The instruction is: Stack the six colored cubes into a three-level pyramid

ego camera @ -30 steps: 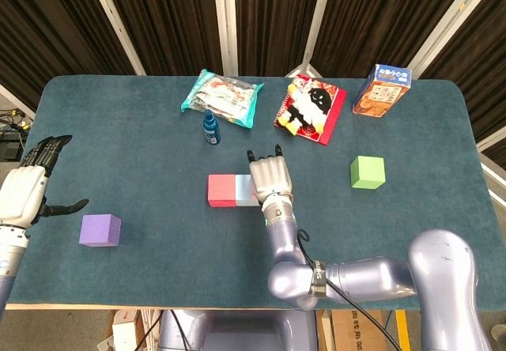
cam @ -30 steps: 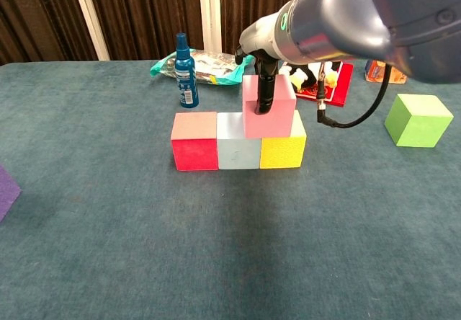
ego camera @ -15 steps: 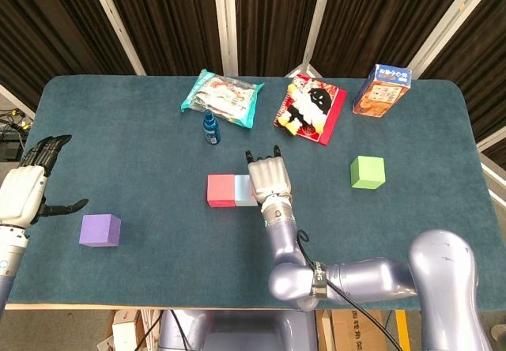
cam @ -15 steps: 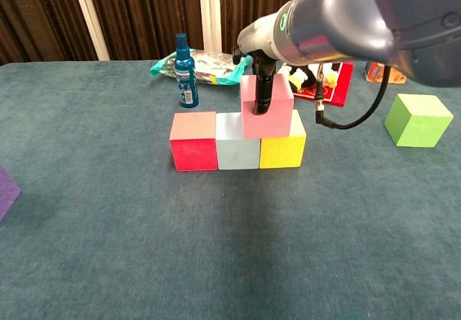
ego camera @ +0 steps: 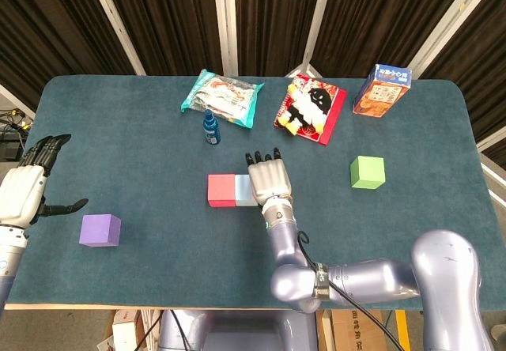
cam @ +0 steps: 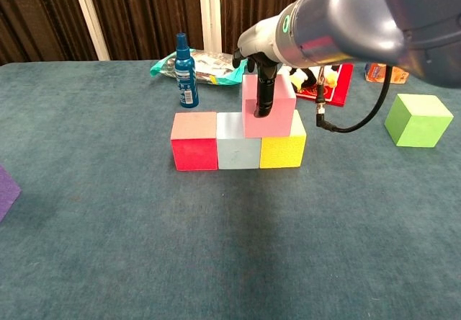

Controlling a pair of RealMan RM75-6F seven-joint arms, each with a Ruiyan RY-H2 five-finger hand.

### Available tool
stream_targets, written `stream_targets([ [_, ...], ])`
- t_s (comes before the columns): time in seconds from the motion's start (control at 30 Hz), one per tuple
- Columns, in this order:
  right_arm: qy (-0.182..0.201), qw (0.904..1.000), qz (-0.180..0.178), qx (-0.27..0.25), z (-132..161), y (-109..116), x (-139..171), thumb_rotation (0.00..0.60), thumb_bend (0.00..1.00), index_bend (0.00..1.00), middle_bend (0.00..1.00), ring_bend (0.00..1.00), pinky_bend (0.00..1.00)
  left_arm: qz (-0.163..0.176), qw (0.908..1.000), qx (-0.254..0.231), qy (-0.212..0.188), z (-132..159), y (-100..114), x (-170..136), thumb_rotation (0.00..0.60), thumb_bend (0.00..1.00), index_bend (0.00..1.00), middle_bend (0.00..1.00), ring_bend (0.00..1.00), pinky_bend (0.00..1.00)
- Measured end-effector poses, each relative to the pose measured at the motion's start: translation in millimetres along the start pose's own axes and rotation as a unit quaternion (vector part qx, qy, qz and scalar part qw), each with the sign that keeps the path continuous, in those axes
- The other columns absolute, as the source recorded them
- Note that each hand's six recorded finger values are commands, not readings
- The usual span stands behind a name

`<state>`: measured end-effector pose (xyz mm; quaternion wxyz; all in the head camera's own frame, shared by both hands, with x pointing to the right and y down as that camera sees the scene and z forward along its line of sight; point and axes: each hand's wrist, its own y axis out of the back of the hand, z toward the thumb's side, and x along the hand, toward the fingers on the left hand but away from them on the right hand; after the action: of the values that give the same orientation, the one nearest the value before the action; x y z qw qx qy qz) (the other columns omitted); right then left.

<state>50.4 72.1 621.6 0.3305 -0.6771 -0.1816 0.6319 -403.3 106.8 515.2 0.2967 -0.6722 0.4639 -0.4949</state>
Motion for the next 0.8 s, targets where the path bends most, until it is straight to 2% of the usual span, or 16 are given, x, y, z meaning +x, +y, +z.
stream_targets([
  [0.2,0.010,0.9999,0.003,0.002,3,-1,7,0.600,0.32,0.00,0.00,0.06,0.00,0.000,1.0000,0.000,0.001,-1,0,0,0.600,0.14,0.00,0.05,0.04,0.09],
  [0.33,0.022,0.9997,-0.001,0.005,5,0,17,0.600,0.32,0.00,0.00,0.03,0.00,0.002,1.0000,0.000,0.002,-2,1,0,0.600,0.14,0.00,0.05,0.04,0.09],
  [0.5,0.041,0.9989,-0.023,0.007,-1,4,35,0.600,0.32,0.00,0.00,0.01,0.00,0.002,1.0000,0.000,0.001,-2,1,0,0.600,0.14,0.00,0.05,0.04,0.09],
  [0.63,0.043,0.9978,-0.050,-0.004,-19,10,48,0.600,0.32,0.00,0.00,0.00,0.00,0.003,1.0000,0.001,0.001,-2,2,-1,0.600,0.14,0.00,0.05,0.04,0.09],
  [0.8,0.027,0.9951,-0.089,-0.033,-60,11,62,0.600,0.32,0.00,0.00,0.00,0.00,0.002,1.0000,0.006,0.001,-2,0,-1,0.600,0.14,0.00,0.05,0.04,0.09],
])
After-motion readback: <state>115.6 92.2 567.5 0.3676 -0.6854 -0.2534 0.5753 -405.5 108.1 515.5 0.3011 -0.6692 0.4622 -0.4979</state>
